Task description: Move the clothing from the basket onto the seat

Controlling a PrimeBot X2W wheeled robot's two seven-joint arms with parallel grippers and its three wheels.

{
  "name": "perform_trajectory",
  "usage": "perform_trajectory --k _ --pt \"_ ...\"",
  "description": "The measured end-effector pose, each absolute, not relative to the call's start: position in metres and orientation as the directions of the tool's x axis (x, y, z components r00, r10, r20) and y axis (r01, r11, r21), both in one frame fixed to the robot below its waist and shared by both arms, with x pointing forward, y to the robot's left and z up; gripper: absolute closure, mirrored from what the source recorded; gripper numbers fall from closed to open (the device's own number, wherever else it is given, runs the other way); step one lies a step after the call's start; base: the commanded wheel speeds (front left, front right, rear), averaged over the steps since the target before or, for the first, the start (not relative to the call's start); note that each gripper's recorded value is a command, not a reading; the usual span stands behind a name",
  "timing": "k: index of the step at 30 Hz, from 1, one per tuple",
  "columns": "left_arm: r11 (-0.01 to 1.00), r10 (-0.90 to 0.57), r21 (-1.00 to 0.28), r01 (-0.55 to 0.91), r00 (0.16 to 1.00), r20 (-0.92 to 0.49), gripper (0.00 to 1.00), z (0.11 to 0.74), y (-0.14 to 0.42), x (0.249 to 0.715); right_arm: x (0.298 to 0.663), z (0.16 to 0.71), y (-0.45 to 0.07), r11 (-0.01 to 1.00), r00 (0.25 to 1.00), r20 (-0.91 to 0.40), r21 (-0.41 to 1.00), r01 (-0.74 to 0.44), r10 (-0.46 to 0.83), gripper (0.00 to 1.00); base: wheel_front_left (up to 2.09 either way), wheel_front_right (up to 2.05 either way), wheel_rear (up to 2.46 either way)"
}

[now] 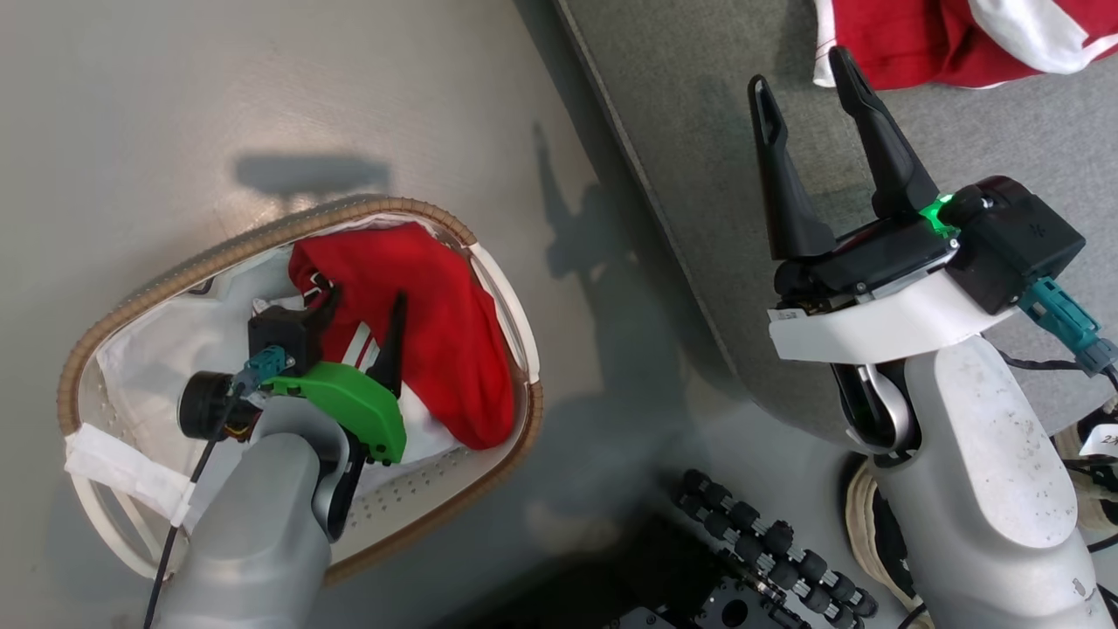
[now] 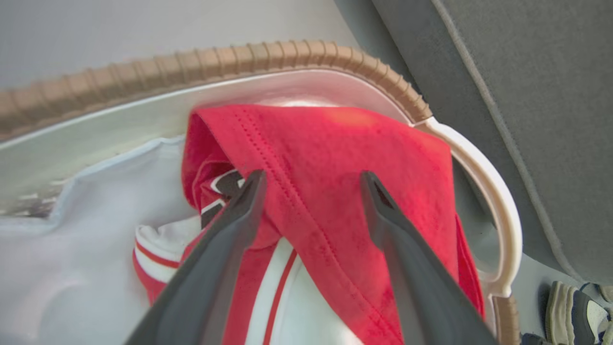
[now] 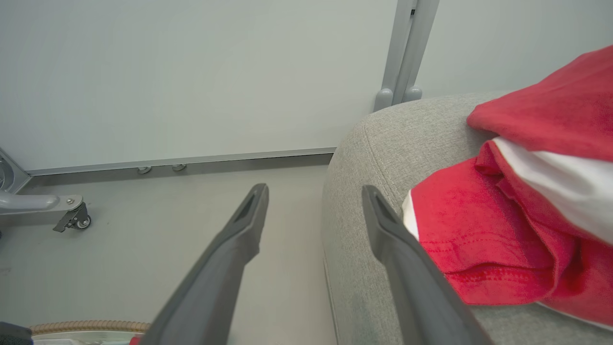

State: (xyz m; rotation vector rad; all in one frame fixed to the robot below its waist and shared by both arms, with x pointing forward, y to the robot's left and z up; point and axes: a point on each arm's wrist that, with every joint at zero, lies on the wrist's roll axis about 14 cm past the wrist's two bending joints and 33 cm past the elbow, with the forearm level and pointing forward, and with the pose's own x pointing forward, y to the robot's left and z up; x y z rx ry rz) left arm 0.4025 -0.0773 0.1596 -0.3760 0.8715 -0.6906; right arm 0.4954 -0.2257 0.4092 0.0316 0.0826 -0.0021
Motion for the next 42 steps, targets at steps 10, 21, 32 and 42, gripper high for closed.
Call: perform_trajectory --k 10,21,32,42 --pt "0.712 -0.701 -0.618 0.333 0.362 -0.614 0.00 0.144 -0.077 0.378 0.499 0.394 -0.220 1.000 0.994 -0.108 0.027 -0.012 0.015 0.00 0.00 0.00 0.00" --pt "0.613 -0.788 -0.727 0.309 0.300 -0.538 0.00 0.165 -0.099 0.367 0.499 0.394 -0.217 0.999 0.994 -0.109 0.031 -0.021 0.024 0.00 0.00 0.00 0.00" --pt "0.569 -0.821 -0.739 0.361 0.200 -0.535 0.00 0.169 -0.104 0.348 0.499 0.397 -0.219 1.000 0.994 -0.103 0.027 -0.016 0.019 0.00 0.00 0.00 0.00" --pt "0.578 -0.809 -0.706 0.411 0.176 -0.560 0.56 0.164 -0.102 0.348 0.497 0.399 -0.222 1.000 0.995 -0.101 0.025 -0.005 0.008 0.00 0.00 0.00 0.00"
